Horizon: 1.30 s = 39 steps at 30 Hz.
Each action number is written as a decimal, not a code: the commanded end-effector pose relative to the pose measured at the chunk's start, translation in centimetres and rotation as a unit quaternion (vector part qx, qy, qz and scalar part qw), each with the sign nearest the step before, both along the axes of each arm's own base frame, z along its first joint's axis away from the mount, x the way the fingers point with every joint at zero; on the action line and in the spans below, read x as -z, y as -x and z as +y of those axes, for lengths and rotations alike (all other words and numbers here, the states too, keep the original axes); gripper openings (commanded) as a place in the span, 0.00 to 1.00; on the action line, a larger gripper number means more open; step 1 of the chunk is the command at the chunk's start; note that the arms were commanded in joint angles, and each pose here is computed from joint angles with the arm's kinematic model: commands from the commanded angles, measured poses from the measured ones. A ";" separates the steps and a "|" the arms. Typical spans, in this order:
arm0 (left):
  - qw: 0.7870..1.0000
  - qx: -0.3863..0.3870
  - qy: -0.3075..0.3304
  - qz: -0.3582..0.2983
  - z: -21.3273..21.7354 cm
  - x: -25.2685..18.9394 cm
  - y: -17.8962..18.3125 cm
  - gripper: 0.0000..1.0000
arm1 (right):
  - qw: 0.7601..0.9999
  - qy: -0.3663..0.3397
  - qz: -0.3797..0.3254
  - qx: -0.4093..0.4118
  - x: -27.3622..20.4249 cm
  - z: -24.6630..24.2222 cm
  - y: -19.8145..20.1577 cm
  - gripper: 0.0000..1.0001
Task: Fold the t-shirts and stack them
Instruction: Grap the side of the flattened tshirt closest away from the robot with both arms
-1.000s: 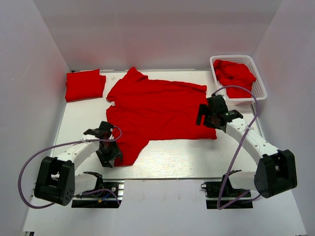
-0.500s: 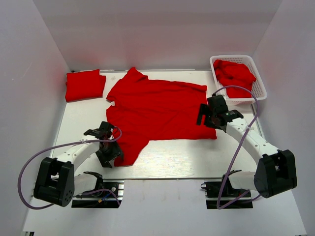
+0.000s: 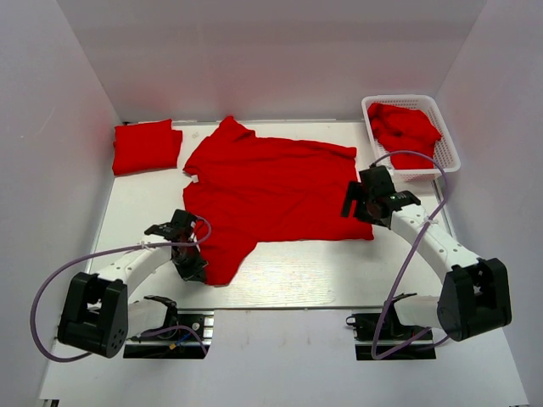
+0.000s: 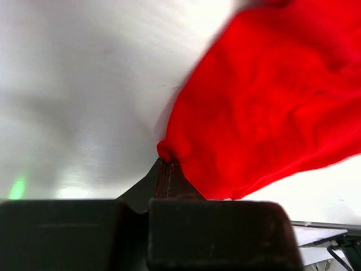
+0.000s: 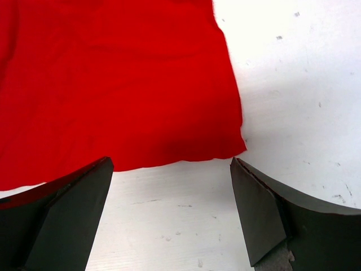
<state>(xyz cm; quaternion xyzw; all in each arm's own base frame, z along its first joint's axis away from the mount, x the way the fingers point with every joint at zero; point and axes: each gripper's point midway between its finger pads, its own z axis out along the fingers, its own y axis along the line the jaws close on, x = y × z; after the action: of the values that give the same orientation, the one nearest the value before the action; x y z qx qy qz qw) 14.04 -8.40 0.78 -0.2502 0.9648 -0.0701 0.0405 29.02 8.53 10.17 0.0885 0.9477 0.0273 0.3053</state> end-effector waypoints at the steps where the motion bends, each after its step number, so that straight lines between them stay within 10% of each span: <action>1: 0.998 0.020 0.004 -0.063 -0.2 0.8 -2.3 0.00 | 1.000 0.005 0.004 0.028 0.4 -1.2 0.4 0.90; 26: 0.987 0.061 -0.001 -0.149 -0.5 -3.4 -5.6 0.00 | 0.991 0.000 0.072 0.111 8.2 -3.9 0.9 0.74; 30: 0.986 0.066 -0.002 -0.152 -0.5 -3.8 -5.8 0.00 | 0.990 -0.007 0.088 0.108 9.2 -3.8 1.3 0.43; 34: 0.985 0.064 -0.009 -0.158 -0.3 -4.4 -6.1 0.00 | 0.990 -0.008 0.093 0.107 9.6 -3.7 1.8 0.40; 37: 0.982 0.066 -0.011 -0.177 -0.2 -5.2 -6.5 0.00 | 0.990 -0.006 0.087 0.114 9.3 -4.1 2.1 0.04; 39: 0.979 0.069 -0.009 -0.191 -0.3 -6.4 -6.8 0.00 | 0.990 -0.001 0.081 0.115 8.5 -4.3 2.1 0.00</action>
<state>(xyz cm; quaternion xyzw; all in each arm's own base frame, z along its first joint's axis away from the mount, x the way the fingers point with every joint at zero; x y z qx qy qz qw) 19.43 -8.59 4.57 -0.1759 0.9625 -0.1022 0.1793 27.75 4.69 1.52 0.1924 0.9537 -0.0078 0.2312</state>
